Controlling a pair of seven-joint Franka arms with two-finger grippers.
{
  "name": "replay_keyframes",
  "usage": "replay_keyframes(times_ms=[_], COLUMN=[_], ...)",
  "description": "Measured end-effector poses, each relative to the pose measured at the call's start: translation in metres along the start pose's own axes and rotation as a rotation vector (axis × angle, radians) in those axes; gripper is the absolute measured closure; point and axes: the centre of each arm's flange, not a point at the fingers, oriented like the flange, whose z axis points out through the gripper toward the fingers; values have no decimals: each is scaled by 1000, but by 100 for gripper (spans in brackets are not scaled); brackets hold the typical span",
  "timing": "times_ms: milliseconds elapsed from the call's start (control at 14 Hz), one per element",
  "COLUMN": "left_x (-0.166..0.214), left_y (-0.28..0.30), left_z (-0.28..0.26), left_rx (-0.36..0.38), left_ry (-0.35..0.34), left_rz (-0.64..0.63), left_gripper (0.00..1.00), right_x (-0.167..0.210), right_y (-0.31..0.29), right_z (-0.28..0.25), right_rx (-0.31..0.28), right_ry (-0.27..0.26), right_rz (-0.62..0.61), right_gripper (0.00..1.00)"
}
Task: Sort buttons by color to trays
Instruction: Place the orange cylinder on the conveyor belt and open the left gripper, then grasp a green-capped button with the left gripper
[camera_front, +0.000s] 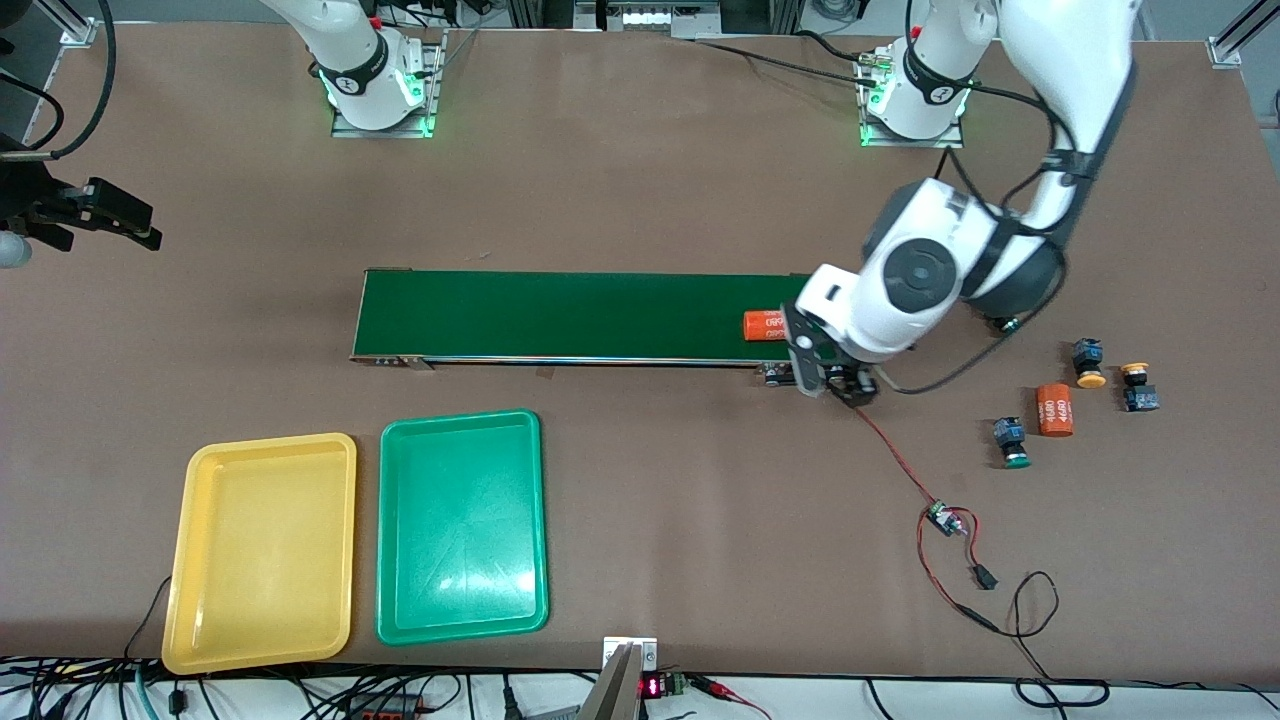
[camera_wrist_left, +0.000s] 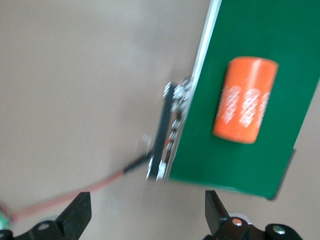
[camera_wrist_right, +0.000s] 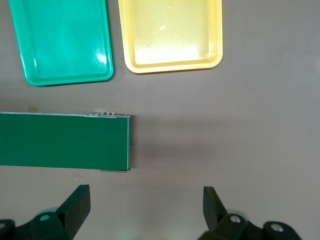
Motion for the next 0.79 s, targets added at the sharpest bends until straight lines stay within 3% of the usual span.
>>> replay_keyframes(times_ms=[214,357,571,786], left_x=[-59,-93,-137,-194], left_y=[-47,-73,-119,-166], left_z=[-13,-18,-32,-6], left_rx=[-17,-9,54,22], left_ry=[-14,-4,13,23], left_rz=[-435,-660,-866,-982], left_gripper=[0,0,0,0], right_x=[0,1,4,6], right_y=[0,-1,-3,-4], right_z=[1,3,8,11], right_rx=[0,-1,-2,-3], right_ry=[-1,-5,-13,-16], right_rz=[1,0,-3,-6], right_gripper=[0,0,0,0])
